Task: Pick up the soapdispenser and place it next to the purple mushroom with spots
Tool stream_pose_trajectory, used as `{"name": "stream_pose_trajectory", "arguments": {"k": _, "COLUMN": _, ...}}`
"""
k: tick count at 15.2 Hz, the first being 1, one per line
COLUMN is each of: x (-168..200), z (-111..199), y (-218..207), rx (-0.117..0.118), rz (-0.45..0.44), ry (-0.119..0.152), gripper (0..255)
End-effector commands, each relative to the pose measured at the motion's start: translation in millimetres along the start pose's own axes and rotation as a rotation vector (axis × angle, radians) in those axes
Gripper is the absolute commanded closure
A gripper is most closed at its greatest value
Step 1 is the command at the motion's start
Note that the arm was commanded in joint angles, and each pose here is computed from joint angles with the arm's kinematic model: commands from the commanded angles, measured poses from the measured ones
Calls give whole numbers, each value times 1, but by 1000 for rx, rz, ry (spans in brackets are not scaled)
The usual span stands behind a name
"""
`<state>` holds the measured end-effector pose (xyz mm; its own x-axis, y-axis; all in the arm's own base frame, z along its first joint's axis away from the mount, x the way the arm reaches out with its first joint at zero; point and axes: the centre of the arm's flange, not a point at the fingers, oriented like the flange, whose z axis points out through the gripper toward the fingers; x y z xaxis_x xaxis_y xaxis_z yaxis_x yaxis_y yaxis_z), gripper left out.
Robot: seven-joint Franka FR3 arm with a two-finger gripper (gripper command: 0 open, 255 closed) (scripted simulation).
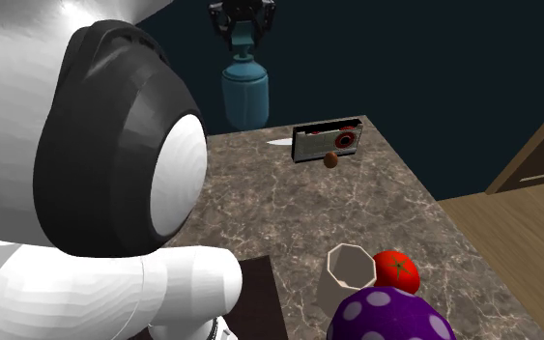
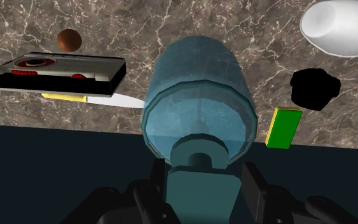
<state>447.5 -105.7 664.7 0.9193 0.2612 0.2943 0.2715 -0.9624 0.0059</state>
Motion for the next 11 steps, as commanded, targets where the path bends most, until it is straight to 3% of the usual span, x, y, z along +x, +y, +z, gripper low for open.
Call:
{"name": "stream_pose_trajectory", "arguments": {"k": 1, "x": 4, "z": -10, "y": 1, "rx": 0, "rz": 0, "ry": 1, "gripper": 255}}
{"name": "stream_pose_trajectory", "arguments": {"k": 11, "x": 20, "z": -61, "y": 1, "rx": 0, "rz": 0, "ry": 1, "gripper": 255}}
